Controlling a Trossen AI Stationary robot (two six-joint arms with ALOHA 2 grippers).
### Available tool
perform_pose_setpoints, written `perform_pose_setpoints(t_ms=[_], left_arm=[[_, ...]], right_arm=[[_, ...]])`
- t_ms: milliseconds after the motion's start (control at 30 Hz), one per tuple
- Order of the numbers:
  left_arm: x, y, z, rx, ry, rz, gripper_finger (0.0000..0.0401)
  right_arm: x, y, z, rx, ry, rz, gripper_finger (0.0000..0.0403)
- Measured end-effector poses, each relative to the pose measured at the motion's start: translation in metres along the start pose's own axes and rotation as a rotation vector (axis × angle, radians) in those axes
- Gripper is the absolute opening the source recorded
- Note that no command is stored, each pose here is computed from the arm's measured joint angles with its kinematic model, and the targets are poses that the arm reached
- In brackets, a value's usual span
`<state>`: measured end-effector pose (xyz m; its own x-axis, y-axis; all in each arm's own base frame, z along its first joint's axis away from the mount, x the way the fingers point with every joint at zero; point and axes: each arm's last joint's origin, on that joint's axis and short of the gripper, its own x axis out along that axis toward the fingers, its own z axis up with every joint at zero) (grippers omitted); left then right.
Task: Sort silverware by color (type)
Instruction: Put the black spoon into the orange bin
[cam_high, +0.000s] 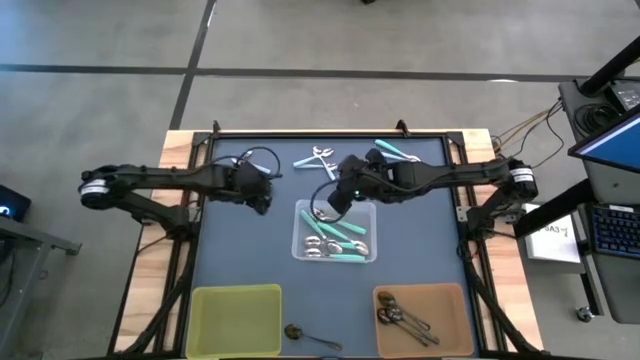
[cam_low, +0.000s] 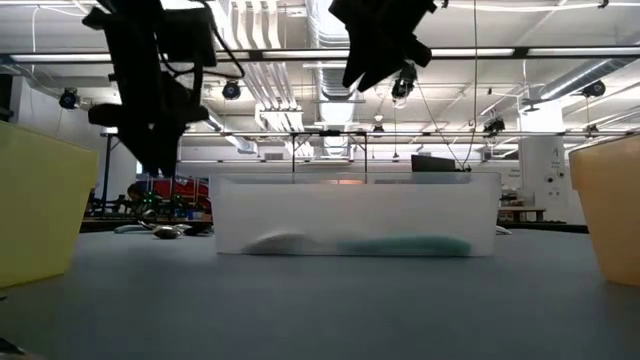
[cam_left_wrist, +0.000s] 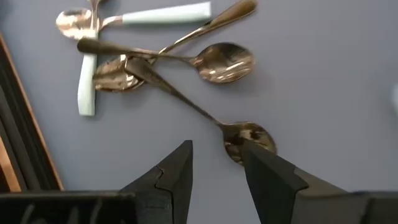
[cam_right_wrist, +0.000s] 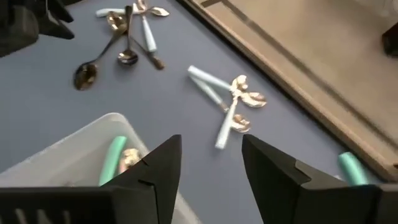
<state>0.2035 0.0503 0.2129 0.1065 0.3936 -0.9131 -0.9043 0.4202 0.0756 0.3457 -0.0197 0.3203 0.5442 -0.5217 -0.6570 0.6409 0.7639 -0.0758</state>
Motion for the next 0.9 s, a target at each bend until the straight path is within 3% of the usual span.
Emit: perform_pose_setpoints(t_ms=[333,567,900], left_arm=[[0.042,-0.01,0.007,-0.155,-0.003,0.068,0.0123],[0.066,-0.009,0.001,-0.315,-0.007,0.18,0.0123],[0.079,-0.019,0.003,-0.366,-0.025,0.151,0.0123]], right_arm=[[-0.01,-0.009,0.001,-0.072,0.002,-0.018,0.016],[-0.013,-0.015,-0.006,-0.148,0.073,-0.052,0.0158],[-0.011,-0.021,-0.009,-0.192,0.096,-0.119,0.0155]])
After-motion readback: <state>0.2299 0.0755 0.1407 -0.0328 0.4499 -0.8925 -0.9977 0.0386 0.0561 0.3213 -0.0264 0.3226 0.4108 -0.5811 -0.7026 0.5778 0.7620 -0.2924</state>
